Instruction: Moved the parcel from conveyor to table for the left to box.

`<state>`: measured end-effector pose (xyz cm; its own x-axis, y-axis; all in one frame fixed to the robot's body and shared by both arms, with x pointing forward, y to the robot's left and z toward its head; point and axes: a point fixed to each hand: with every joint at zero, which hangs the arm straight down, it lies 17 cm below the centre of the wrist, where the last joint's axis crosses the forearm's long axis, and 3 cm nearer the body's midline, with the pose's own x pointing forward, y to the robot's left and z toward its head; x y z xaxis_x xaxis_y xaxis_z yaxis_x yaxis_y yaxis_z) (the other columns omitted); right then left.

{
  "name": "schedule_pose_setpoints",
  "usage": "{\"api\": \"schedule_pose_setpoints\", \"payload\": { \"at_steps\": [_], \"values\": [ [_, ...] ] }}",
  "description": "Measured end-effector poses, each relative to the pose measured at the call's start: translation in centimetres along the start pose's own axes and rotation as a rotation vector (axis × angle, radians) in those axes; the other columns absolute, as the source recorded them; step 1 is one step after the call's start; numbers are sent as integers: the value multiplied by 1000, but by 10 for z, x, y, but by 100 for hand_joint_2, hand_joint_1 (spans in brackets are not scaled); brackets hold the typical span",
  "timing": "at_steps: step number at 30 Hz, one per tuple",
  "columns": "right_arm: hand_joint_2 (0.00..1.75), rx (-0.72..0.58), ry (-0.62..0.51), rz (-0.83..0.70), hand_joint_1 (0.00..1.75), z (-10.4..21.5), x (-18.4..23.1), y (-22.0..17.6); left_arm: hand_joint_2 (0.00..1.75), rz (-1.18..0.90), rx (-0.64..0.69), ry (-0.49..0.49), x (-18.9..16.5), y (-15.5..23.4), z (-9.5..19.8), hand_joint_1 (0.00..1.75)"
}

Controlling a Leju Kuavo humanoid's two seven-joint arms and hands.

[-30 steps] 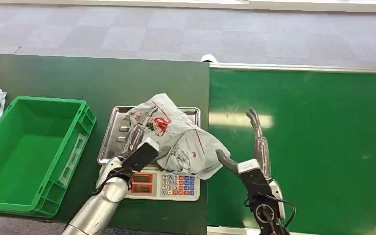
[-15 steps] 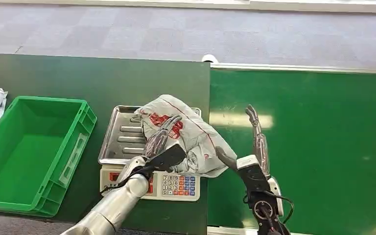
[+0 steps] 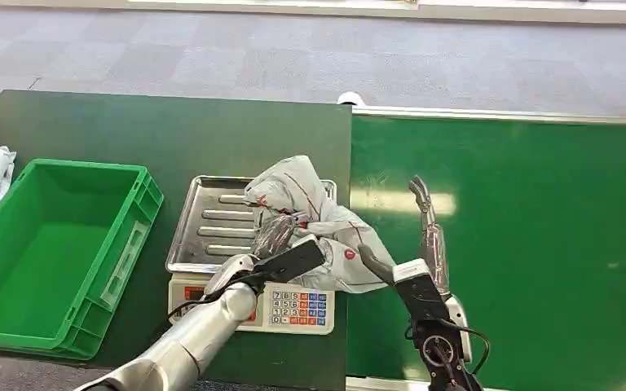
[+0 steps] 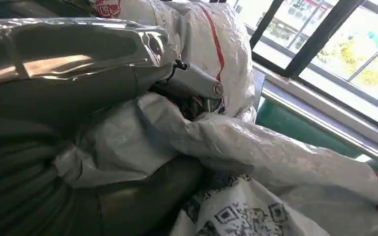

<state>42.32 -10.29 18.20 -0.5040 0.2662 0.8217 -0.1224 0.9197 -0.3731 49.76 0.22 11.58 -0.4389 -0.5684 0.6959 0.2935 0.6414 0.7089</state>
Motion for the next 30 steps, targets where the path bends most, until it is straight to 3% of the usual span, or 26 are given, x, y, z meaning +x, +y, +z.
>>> {"api": "schedule_pose_setpoints", "payload": {
  "at_steps": [11,18,24,30],
  "values": [
    [175,11,3,-4,0,0,-1,2,175,80,9,-23,5,4,-3,175],
    [175,11,12,-3,0,1,-4,3,175,138,129,-37,9,28,2,175],
    [175,-6,53,8,0,12,-16,-1,175,23,353,-118,33,110,16,175],
    [175,-18,90,22,0,28,-27,-3,175,-40,603,-226,66,204,52,175]
  ]
}}
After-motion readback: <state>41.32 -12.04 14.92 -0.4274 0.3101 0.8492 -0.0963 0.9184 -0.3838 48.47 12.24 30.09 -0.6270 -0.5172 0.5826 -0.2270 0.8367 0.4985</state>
